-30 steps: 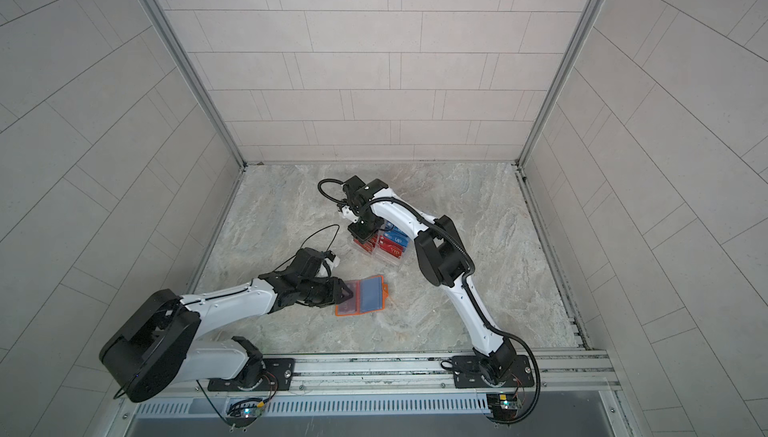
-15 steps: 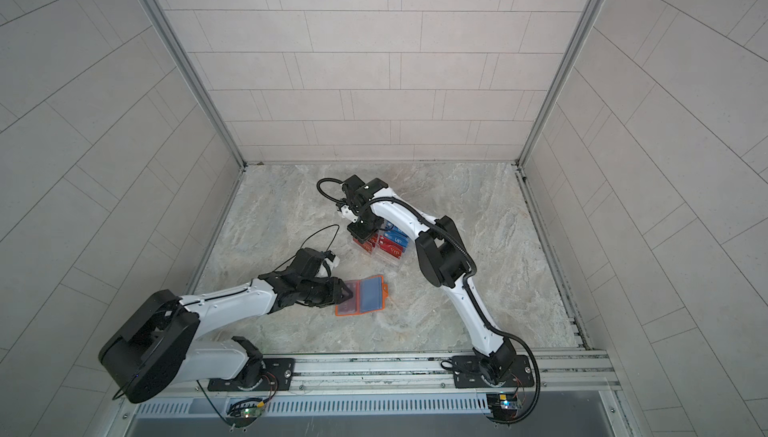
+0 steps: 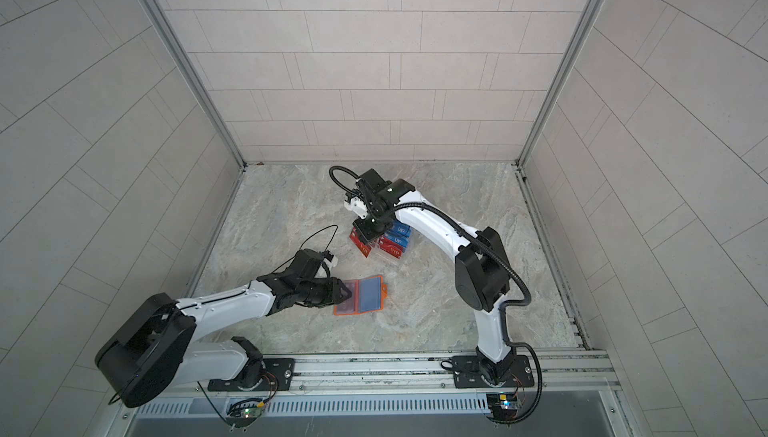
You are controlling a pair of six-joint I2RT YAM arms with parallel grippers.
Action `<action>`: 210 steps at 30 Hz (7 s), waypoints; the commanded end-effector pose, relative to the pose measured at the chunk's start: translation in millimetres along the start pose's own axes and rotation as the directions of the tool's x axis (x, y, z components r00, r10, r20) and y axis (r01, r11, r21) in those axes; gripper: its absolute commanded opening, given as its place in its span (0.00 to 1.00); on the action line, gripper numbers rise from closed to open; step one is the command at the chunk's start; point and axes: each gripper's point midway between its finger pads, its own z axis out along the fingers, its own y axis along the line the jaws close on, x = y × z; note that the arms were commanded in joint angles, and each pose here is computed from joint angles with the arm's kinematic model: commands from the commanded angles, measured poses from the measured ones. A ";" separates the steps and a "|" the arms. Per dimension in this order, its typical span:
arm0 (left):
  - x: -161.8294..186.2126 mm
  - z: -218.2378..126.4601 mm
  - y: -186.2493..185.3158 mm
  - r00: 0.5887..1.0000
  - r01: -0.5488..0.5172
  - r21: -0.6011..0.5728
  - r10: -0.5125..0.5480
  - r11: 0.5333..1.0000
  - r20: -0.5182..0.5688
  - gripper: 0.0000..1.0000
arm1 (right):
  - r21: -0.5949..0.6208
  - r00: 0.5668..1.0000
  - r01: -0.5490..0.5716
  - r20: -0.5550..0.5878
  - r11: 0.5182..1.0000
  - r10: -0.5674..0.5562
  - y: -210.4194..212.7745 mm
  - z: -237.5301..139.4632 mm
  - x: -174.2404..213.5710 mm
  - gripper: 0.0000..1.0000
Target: Put the credit cards into the card holder
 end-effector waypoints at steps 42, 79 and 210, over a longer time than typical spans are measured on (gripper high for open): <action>21.3 2.3 24.4 0.999 0.028 -0.091 -0.032 0.995 -0.040 0.34 | -0.224 0.879 -0.475 -0.083 0.851 0.469 29.0 67.0 111.5 0.00; 22.9 0.7 22.7 0.999 0.022 -0.083 -0.026 0.996 -0.045 0.35 | -0.196 0.847 -0.530 -0.092 0.825 0.523 22.3 74.4 119.7 0.00; 0.4 -17.9 26.2 0.997 0.073 -0.096 -0.071 0.993 0.021 0.08 | -0.026 0.898 -0.440 0.011 0.898 0.440 31.8 116.3 114.3 0.36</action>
